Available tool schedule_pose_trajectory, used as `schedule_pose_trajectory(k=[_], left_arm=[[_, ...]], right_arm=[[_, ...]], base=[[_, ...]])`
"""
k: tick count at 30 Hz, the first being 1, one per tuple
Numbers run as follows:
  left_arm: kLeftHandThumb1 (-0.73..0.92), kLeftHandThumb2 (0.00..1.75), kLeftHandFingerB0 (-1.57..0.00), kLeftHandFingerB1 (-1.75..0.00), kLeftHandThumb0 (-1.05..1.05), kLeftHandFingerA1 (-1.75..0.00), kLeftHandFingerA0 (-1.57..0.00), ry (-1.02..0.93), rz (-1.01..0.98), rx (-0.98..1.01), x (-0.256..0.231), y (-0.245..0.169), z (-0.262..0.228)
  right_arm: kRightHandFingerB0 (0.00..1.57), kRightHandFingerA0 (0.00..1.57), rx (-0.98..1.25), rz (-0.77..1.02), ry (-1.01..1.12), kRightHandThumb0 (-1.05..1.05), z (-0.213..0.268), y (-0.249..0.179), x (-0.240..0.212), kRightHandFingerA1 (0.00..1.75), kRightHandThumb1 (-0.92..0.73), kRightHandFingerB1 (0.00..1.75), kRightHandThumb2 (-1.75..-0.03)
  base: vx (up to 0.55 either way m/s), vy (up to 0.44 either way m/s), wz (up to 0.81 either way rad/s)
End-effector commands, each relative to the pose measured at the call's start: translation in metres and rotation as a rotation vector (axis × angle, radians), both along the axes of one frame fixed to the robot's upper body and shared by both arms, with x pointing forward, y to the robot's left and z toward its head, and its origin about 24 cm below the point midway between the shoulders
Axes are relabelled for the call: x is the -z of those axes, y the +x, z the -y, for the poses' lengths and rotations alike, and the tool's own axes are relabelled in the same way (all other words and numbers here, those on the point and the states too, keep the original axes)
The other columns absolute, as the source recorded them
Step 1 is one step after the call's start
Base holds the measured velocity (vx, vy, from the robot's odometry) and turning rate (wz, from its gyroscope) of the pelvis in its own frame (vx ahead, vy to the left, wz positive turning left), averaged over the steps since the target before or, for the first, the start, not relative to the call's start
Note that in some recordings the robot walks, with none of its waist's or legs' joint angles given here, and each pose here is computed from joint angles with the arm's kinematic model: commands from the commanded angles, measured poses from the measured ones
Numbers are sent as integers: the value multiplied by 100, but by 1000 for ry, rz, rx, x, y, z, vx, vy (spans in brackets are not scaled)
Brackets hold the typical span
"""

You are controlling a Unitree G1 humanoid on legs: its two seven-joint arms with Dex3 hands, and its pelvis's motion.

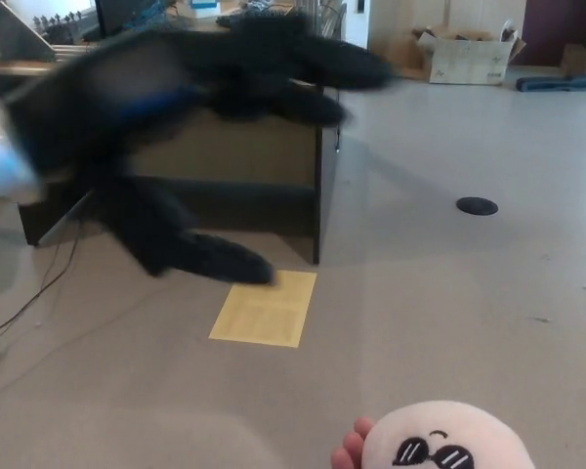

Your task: The robot extends its left hand to pick up an emotional support dumpling from the palm of a person and brings its hand down by its side. Then it extends its arm again to hand the dumpling back to the person.

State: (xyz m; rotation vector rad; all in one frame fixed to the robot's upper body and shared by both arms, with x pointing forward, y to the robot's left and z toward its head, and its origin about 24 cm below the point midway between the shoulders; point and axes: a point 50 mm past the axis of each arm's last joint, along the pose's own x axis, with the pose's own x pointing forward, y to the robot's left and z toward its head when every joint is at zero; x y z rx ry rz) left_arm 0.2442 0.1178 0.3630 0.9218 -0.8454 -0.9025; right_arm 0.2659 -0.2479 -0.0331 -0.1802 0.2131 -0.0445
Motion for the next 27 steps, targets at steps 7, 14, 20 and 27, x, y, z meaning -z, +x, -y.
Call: schedule_pose_trajectory(k=[7,14,20,27], left_arm=[[45,54,-1,-29,-82,-30,-6,550,-15,13,19,-14,61],[31,84,0,-33,-58,-33,0,597,-27,17,28,-11,68],[33,73,-6,-7,-94,-10,-6,806,-53,-18,43,-10,79],[36,78,-2,-7,-96,-13,-2,857,-18,-18,50,-9,84]], right_arm=[[33,77,22,-14,-18,-50,5,-16,10,62,-45,44,-75],[32,76,20,-20,6,-51,5,-16,11,62,-44,44,-75],[23,65,-6,0,-25,-56,6,-11,6,61,-46,44,-77],[47,57,-12,12,-69,-43,4,-8,3,49,-56,41,-56]], base=[[0,0,0],[0,0,0],[0,0,0],[0,0,0]])
